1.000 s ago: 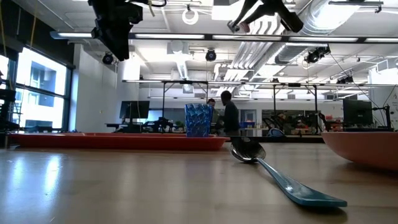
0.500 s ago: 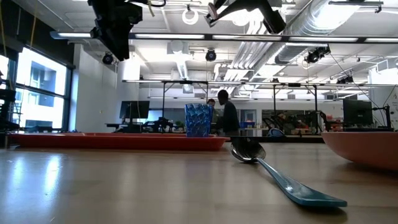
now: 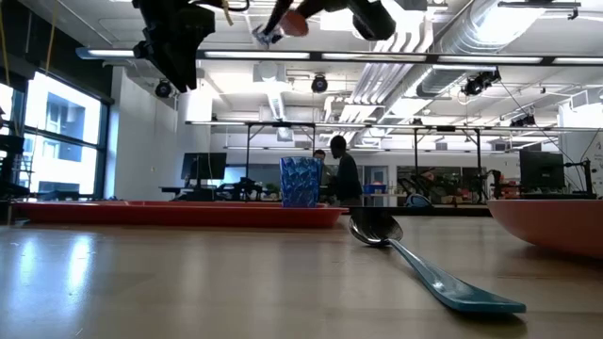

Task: Pick and place plate/cup/fork/spoon on tray
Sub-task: Put the orange fork on the left of the red serving tray

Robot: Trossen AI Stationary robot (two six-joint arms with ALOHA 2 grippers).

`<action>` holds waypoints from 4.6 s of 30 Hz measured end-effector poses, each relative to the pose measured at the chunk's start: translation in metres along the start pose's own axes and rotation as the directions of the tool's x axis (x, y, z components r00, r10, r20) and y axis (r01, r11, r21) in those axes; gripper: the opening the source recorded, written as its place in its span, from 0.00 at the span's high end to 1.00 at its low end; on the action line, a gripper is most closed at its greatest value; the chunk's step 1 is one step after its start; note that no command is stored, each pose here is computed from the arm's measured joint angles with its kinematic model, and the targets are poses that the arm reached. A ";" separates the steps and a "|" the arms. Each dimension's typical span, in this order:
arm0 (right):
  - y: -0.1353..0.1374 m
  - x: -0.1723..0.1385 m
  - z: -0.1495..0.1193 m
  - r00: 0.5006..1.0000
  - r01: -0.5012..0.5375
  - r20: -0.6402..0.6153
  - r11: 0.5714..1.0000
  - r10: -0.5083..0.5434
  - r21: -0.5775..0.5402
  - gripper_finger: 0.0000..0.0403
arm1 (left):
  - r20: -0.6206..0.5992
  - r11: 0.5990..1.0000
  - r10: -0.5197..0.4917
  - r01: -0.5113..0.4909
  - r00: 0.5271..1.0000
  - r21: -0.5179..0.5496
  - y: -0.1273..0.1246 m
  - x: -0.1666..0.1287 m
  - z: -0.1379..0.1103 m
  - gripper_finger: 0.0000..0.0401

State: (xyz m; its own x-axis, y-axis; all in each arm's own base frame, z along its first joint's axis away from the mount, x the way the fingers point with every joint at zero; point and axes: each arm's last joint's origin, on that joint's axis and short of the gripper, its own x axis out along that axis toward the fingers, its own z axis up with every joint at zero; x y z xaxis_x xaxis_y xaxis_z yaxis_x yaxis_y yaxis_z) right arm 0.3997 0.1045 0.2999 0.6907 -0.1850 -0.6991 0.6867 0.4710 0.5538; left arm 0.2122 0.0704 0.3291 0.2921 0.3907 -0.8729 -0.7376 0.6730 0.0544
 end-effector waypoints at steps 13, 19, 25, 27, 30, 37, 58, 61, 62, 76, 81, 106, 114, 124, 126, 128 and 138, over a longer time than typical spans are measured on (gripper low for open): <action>0.013 0.041 -0.038 0.984 0.135 -0.125 0.991 -0.130 0.024 1.00 | -0.001 0.998 0.002 -0.002 1.000 -0.060 0.000 0.000 0.000 0.65; 0.008 0.059 -0.063 0.972 0.188 -0.158 0.980 -0.176 0.070 1.00 | -0.001 0.997 0.004 -0.004 1.000 -0.079 0.000 0.000 0.000 0.65; 0.000 0.082 -0.079 0.957 0.254 -0.190 0.951 -0.220 0.178 1.00 | -0.001 0.995 0.003 -0.003 1.000 -0.101 0.000 0.000 0.000 0.65; -0.002 0.088 -0.085 0.953 0.270 -0.197 0.939 -0.230 0.212 1.00 | -0.001 0.995 0.003 -0.003 1.000 -0.101 0.000 0.000 0.000 0.65; -0.006 0.094 -0.090 0.946 0.300 -0.202 0.922 -0.255 0.244 1.00 | -0.001 0.995 0.002 -0.002 1.000 -0.100 0.000 0.000 0.000 0.65; -0.015 0.099 -0.095 0.922 0.376 -0.206 0.879 -0.326 0.293 1.00 | -0.001 0.995 0.002 -0.002 1.000 -0.100 0.000 0.000 0.000 0.65; -0.033 0.129 -0.099 0.873 0.470 -0.289 0.835 -0.393 0.285 0.99 | -0.002 0.999 0.000 0.000 1.000 -0.055 0.000 0.000 0.000 0.65; -0.033 0.131 -0.096 0.868 0.475 -0.305 0.833 -0.392 0.283 0.98 | -0.002 0.999 0.000 0.000 1.000 -0.048 0.000 0.000 0.000 0.65; -0.034 0.131 -0.095 0.865 0.478 -0.314 0.831 -0.391 0.284 0.98 | -0.002 0.999 0.000 0.000 1.000 -0.047 0.000 0.000 0.000 0.65; -0.034 0.132 -0.094 0.865 0.478 -0.318 0.830 -0.387 0.289 0.93 | -0.002 0.999 0.001 -0.001 1.000 -0.039 0.000 0.000 0.000 0.65; -0.034 0.132 -0.093 0.868 0.475 -0.310 0.831 -0.388 0.290 0.90 | -0.002 1.000 0.001 -0.001 1.000 -0.006 0.000 0.000 0.000 0.65; -0.008 0.089 -0.041 0.818 0.546 -0.230 0.837 -0.526 0.027 0.78 | -0.006 0.995 -0.007 0.007 1.000 0.102 0.000 0.000 0.000 0.65; 0.001 0.051 -0.001 0.784 0.615 -0.045 0.784 -0.619 -0.082 0.78 | -0.005 0.984 -0.006 0.007 1.000 0.178 0.000 0.000 0.000 0.65; -0.003 0.023 0.039 0.796 0.605 0.108 0.776 -0.596 -0.178 0.78 | -0.013 0.989 -0.021 0.023 1.000 0.146 -0.001 0.000 -0.001 0.65; -0.005 0.013 0.049 0.797 0.603 0.134 0.764 -0.589 -0.230 0.78 | -0.017 0.992 -0.029 0.031 0.999 0.122 -0.001 0.000 -0.001 0.65; -0.005 0.001 0.060 0.803 0.595 0.161 0.755 -0.574 -0.278 0.78 | -0.018 0.996 -0.030 0.031 0.999 0.088 -0.001 0.000 -0.001 0.65; -0.014 -0.074 0.113 0.820 0.568 0.291 0.646 -0.492 -0.510 0.78 | -0.038 0.987 -0.103 0.098 0.994 -0.128 -0.004 0.000 0.000 0.65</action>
State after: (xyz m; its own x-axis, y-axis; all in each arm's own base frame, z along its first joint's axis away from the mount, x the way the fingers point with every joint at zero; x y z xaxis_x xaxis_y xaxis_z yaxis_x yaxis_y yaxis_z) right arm 0.3646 0.0144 0.3953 0.2945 -0.6343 -0.7148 0.7200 0.6391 -0.2704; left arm 0.2145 0.0675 0.3289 0.3432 0.2947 -0.8918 -0.7772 0.6223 -0.0935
